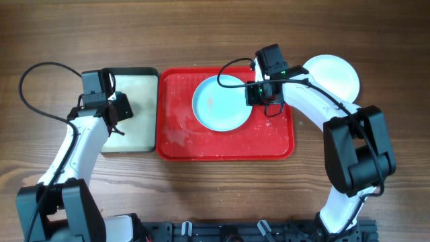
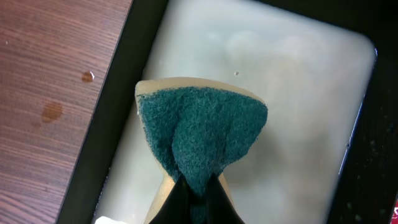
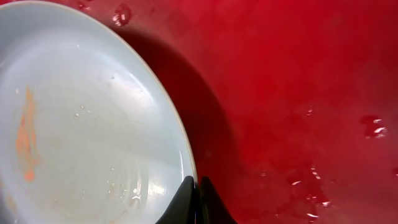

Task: Clean dirty plates on tray and stack at the side
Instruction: 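Carry the sponge with the left gripper over the light-blue plate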

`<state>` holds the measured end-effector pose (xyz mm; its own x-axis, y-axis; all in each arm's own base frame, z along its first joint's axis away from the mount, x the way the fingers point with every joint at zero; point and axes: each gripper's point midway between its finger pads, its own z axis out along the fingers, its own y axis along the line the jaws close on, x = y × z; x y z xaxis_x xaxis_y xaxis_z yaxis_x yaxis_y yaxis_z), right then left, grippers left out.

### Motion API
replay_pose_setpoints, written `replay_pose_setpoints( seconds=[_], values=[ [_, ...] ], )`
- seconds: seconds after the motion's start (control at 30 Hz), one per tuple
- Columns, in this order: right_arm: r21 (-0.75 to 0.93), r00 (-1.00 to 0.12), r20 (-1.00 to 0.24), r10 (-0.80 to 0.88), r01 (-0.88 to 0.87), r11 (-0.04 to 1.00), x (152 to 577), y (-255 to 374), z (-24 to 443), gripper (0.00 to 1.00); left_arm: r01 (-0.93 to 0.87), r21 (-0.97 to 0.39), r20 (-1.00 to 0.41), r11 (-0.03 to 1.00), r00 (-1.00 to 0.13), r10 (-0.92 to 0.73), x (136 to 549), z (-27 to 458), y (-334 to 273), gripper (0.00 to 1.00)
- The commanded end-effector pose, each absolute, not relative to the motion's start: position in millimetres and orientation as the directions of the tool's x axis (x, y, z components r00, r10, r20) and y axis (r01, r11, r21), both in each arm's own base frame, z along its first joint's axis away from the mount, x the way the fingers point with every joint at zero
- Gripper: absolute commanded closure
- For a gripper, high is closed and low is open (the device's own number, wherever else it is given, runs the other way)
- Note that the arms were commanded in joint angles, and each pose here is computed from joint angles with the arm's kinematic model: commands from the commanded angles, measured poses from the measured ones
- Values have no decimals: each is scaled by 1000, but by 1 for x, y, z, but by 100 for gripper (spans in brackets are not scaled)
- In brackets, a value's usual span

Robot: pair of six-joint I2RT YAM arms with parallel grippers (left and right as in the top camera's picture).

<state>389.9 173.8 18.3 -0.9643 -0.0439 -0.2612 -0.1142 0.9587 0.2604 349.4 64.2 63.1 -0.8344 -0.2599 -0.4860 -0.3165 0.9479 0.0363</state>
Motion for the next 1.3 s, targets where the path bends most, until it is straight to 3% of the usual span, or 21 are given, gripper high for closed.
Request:
replay_pose_setpoints(
  seconds=[0.0,0.17,0.33,0.6,0.93,1.27],
  values=[
    [312,-972,-232,-26,-99,945,384,183,18,96,-268,46,-535,962,-820,-203,355,80,64,96],
    [312,-977,-213,-8,-76,947,381,182,16,96,-268,26,-608,963,-769,-197,361,109,63,96],
    [312,-977,-214,-11,-79,947,381,182,17,95,-179,-91,-620,980,-759,-196,371,133,39,96],
    [311,-979,-202,-16,-80,947,376,184,14,95,-175,-87,-610,981,-769,-191,373,197,39,96],
    [294,-970,-228,-87,-154,943,368,209,15,96,-109,-258,-460,960,-860,-221,359,172,-26,96],
    [286,-976,-196,-90,-145,947,360,206,12,96,81,-315,-430,945,-900,-66,357,149,-144,96]
  ],
)
